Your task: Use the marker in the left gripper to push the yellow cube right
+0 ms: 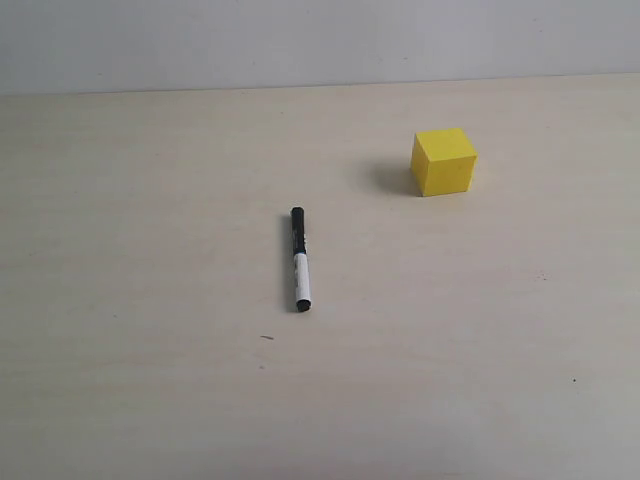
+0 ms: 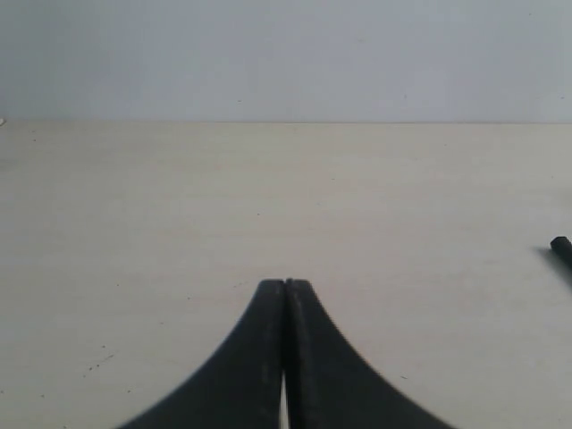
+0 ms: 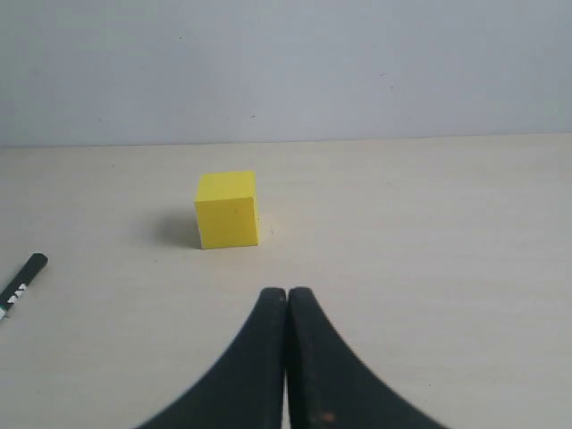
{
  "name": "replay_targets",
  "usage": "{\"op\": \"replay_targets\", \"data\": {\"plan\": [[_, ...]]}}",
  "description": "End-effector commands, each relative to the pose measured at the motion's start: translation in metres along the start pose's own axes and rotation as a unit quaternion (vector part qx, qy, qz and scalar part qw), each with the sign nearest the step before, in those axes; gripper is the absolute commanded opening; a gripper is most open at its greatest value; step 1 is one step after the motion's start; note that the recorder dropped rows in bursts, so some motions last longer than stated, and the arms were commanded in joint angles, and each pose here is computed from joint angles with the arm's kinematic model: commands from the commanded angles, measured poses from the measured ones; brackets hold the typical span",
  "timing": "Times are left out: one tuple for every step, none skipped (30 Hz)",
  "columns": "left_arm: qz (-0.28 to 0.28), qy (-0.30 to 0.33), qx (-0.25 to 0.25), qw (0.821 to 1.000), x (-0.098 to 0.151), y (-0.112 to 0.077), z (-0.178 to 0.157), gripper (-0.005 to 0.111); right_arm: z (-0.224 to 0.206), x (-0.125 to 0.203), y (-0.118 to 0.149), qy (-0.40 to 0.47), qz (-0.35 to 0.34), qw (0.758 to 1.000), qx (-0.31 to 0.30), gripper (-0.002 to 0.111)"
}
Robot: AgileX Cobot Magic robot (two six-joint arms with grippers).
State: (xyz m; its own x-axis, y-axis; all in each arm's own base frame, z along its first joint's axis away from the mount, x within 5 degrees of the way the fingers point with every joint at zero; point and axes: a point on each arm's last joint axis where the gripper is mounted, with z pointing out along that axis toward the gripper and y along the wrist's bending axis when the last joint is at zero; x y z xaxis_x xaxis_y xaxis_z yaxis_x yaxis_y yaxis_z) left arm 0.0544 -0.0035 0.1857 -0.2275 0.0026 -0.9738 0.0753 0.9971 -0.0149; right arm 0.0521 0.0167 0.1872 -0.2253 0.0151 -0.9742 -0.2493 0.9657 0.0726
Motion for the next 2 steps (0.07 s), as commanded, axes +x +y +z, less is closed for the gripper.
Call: {"op": "replay_targets", "data": {"plan": [[0.001, -0.003, -0.001, 1.000, 0.0007, 0.0001, -0.0001, 0.000, 0.0000, 0.0009, -0.0005, -0.003, -0.002, 1.000, 0.003, 0.000], [0.001, -0.003, -0.001, 1.000, 0.0007, 0.0001, -0.0001, 0.000, 0.0000, 0.0009, -0.0005, -0.003, -0.002, 1.000, 0.003, 0.000]]}}
